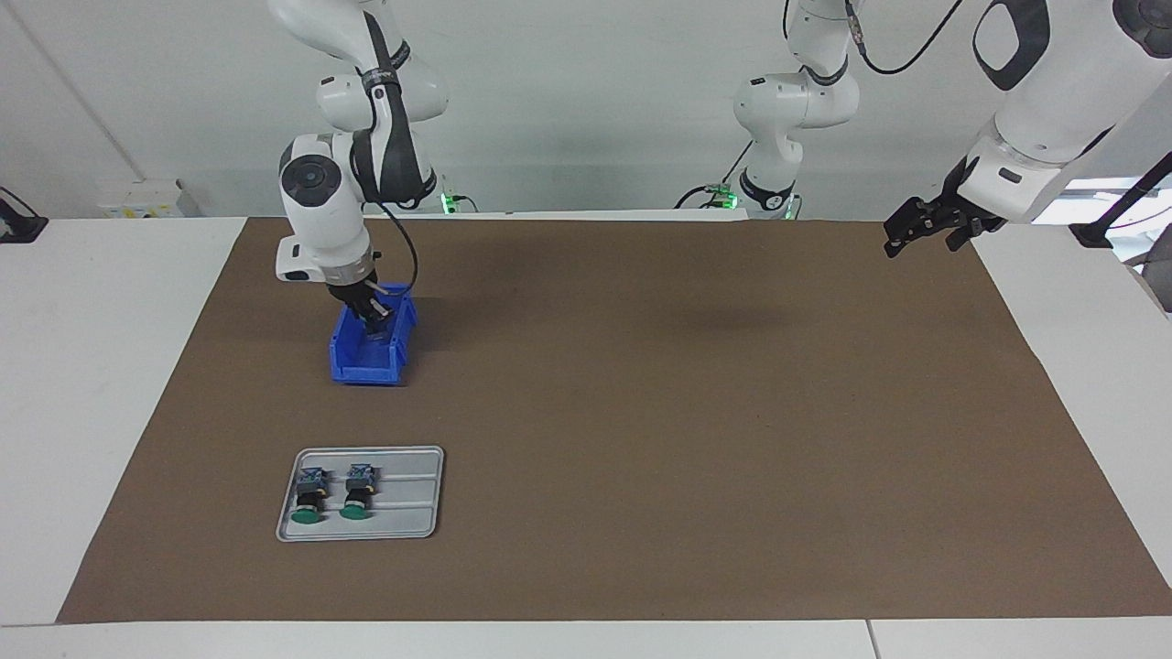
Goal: Place and press button with both arms
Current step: 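Open the right gripper to release the button inside the bin, then withdraw the open right gripper up and away from the bin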
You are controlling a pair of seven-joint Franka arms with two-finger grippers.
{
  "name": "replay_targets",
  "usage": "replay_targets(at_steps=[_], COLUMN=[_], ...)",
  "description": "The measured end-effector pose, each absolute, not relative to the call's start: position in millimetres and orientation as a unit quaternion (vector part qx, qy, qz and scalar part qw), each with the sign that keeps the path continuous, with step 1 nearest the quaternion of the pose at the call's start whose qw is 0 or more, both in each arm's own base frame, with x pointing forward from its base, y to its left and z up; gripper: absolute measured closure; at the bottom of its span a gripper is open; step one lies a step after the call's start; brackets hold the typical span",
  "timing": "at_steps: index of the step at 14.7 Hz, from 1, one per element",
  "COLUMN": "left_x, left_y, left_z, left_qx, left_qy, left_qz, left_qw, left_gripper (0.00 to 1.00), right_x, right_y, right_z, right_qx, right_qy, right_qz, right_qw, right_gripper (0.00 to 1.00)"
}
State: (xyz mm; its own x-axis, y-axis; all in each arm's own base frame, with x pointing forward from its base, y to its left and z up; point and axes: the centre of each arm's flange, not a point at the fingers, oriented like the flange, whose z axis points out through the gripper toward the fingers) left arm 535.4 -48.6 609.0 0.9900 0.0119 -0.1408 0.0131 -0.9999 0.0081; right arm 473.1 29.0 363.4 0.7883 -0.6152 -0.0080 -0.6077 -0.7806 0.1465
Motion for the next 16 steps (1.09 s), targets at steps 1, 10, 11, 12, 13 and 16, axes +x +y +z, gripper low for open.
replay_targets(at_steps=[1, 10, 11, 12, 13, 16], left_x=[535.4, 535.4, 535.4, 535.4, 535.4, 535.4], left_y=[-48.6, -48.6, -48.6, -48.6, -48.6, -48.6], left_z=[609.0, 609.0, 609.0, 609.0, 609.0, 609.0], left_qx=[0.997, 0.997, 0.997, 0.997, 0.997, 0.997], left_qy=[0.006, 0.006, 0.006, 0.006, 0.006, 0.006], left_qz=[-0.071, -0.071, -0.071, -0.071, -0.071, -0.071], left_qw=[0.004, 0.004, 0.004, 0.004, 0.004, 0.004], left_gripper=[0.0, 0.0, 0.0, 0.0, 0.0, 0.0], right_x=[473.0, 472.8, 472.8, 472.8, 473.3, 481.9], right_y=[29.0, 29.0, 29.0, 29.0, 29.1, 29.2], right_z=[363.5, 364.0, 364.0, 364.2, 365.3, 388.1], right_qx=[0.943, 0.943, 0.943, 0.943, 0.944, 0.954], right_qy=[-0.324, -0.324, -0.324, -0.324, -0.323, -0.292], right_qz=[-0.028, -0.027, -0.027, -0.027, -0.026, -0.014], right_qw=[0.068, 0.068, 0.068, 0.068, 0.067, 0.061], right_gripper=[0.58, 0.27, 0.27, 0.25, 0.24, 0.19])
